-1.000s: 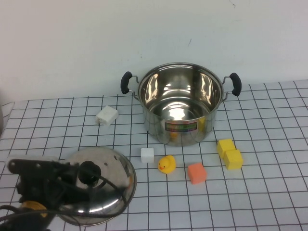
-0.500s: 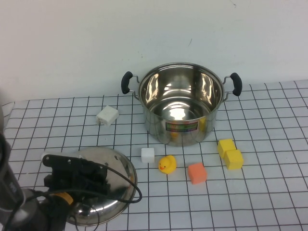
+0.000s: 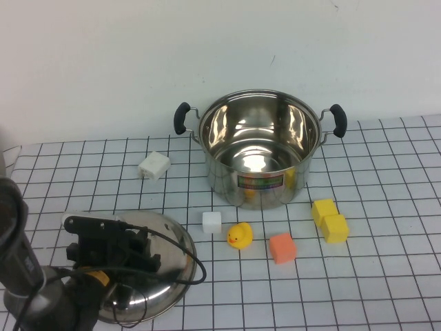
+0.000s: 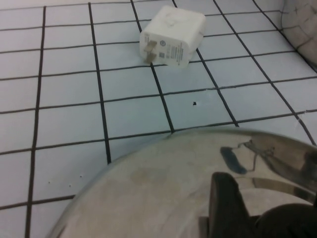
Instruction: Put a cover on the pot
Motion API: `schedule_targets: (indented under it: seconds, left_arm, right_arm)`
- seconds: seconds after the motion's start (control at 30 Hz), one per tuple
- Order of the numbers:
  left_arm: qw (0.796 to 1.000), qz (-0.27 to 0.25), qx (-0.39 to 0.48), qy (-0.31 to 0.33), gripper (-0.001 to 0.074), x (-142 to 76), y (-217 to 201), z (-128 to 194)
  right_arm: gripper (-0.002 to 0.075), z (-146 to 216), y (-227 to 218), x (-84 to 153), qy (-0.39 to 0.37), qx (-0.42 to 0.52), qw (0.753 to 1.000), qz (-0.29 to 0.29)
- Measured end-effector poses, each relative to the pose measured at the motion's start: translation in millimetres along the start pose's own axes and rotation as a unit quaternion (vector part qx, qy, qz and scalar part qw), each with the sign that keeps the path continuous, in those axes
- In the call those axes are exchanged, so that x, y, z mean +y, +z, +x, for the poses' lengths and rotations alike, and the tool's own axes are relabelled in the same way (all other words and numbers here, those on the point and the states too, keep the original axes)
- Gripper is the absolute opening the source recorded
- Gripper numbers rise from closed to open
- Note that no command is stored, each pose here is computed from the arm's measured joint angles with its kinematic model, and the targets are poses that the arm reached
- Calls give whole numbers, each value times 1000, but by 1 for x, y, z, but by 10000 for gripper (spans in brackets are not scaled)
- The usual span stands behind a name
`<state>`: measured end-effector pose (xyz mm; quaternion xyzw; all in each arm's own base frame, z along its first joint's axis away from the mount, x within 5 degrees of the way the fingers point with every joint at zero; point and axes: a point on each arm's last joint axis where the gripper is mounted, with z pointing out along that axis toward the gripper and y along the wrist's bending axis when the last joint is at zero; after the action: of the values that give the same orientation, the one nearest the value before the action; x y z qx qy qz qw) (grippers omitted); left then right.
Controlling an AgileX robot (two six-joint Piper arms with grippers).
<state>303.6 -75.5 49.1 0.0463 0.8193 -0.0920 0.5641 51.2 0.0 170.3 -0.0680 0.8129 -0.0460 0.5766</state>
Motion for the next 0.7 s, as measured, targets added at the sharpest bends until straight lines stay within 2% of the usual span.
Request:
schedule_targets:
  seconds: [0.2,0.33,0.43,0.6,0.7]
  left_arm:
    - [1000,6,-3,-11,310,-3,-21,-26]
    - [996,14,-80,-44,310,-8,-45,-73]
    - [989,45,-131,-55,310,-16,-60,-112]
    - [989,99,-112,-10,310,-35,-56,-176]
    - [984,117,-131,-9,310,-42,-44,-208]
  right_arm:
    - [9,0,0,0,0,0,1000,0]
    - [9,0,0,0,0,0,1000,0]
    - [9,0,0,0,0,0,1000,0]
    - [9,0,0,0,0,0,1000,0]
    - [9,0,0,0,0,0,1000,0]
